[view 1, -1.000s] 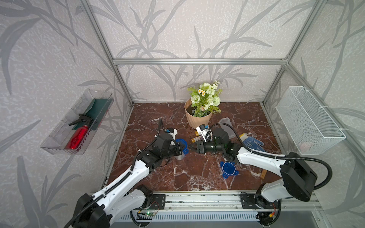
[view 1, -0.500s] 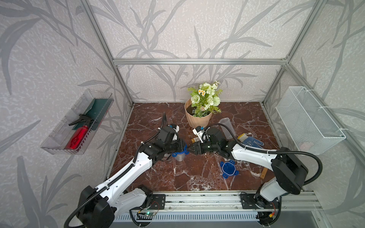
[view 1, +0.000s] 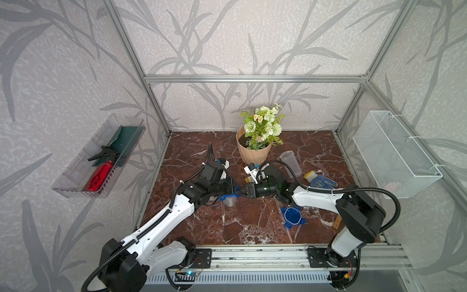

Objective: Take out toiletry kits
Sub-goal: Move the container to the center of the board.

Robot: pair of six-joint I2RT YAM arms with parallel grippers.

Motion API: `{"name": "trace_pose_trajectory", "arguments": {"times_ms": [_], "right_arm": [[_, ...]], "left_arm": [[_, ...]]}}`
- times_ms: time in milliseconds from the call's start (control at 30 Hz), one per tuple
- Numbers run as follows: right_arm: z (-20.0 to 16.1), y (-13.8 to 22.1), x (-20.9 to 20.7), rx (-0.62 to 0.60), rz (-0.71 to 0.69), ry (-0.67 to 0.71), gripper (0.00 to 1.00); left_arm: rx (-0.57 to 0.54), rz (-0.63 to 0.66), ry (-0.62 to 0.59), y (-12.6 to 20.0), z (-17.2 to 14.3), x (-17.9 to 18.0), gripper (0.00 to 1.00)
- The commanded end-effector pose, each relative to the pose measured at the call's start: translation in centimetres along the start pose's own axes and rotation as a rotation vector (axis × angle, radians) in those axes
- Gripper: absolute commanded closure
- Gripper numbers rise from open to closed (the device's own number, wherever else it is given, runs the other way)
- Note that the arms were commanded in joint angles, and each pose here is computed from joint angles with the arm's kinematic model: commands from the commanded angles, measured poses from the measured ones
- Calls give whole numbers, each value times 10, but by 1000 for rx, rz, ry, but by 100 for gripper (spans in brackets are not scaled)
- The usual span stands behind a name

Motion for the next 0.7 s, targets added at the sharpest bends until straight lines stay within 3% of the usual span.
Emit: {"name": "trace_pose_trajectory", "arguments": {"times_ms": [0,300,667], "right_arm": [[4,1,11,-21,64,6,82],[1,6,14,-48,68,-19,99],[2,27,16,-120,9,-27,100]], "left_arm": [[-26,15,-18,9,7,-1,100],[-28,16,-16,9,4,2,100],[-26,3,-14,7,3,1,100]]}}
Point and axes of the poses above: each gripper's point midway between its finger pads, its own y axis back along the fingers, its own x axis along the line the jaws close on, z = x × y, the point moved 1 cm from there along y, back along the fingers, and after that the axes turned 2 degrees about -y, right-handed, at the moved point
